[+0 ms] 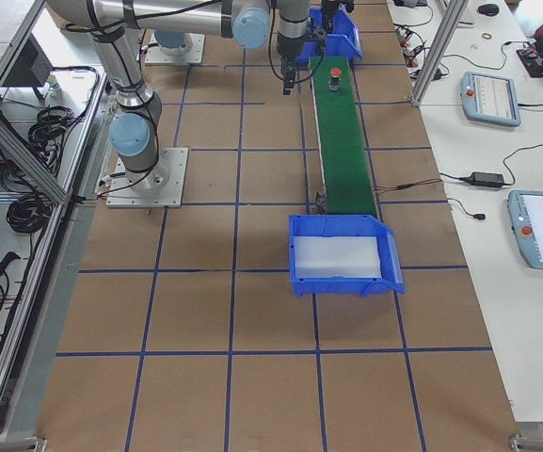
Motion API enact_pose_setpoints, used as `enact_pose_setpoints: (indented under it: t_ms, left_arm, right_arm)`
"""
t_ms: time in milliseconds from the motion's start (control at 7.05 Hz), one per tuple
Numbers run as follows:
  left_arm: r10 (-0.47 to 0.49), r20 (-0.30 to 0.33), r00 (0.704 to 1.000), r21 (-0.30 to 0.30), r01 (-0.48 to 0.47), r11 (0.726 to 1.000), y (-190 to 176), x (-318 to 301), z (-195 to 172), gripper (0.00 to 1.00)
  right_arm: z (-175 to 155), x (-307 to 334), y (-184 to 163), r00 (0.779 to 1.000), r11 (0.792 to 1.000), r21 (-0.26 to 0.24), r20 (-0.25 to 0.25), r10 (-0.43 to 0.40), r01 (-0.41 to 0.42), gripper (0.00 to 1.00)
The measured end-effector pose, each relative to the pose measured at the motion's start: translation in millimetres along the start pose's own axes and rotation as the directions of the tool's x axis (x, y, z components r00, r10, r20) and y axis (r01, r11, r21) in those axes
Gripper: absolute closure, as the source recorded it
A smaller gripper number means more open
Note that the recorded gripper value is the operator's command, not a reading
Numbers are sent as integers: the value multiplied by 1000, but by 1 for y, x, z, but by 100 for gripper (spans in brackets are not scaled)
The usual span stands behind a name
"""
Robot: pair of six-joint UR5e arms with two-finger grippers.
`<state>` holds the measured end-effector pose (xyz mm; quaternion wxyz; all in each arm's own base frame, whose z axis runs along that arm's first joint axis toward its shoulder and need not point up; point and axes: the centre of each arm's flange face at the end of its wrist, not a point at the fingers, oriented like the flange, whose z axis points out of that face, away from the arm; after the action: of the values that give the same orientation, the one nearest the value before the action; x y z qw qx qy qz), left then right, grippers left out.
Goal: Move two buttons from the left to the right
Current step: 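Grasp the yellow-ringed button with the left gripper while the right gripper lowers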
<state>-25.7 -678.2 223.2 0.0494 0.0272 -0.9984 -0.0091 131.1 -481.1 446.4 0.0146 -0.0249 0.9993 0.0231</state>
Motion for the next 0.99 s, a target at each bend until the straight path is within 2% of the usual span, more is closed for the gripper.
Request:
enact_pose_setpoints:
  t_ms: [426,993]
  left_arm:
    - [-3,24,1000,25,2,1000,7,2,-30,69]
    - [15,59,998,1,-15,1000,50,28,-106,69]
  right_arm:
    - [1,1,1,1000,1000,-9,1,5,-5,0]
    - [1,1,1,1000,1000,-16,1,6,-6,0]
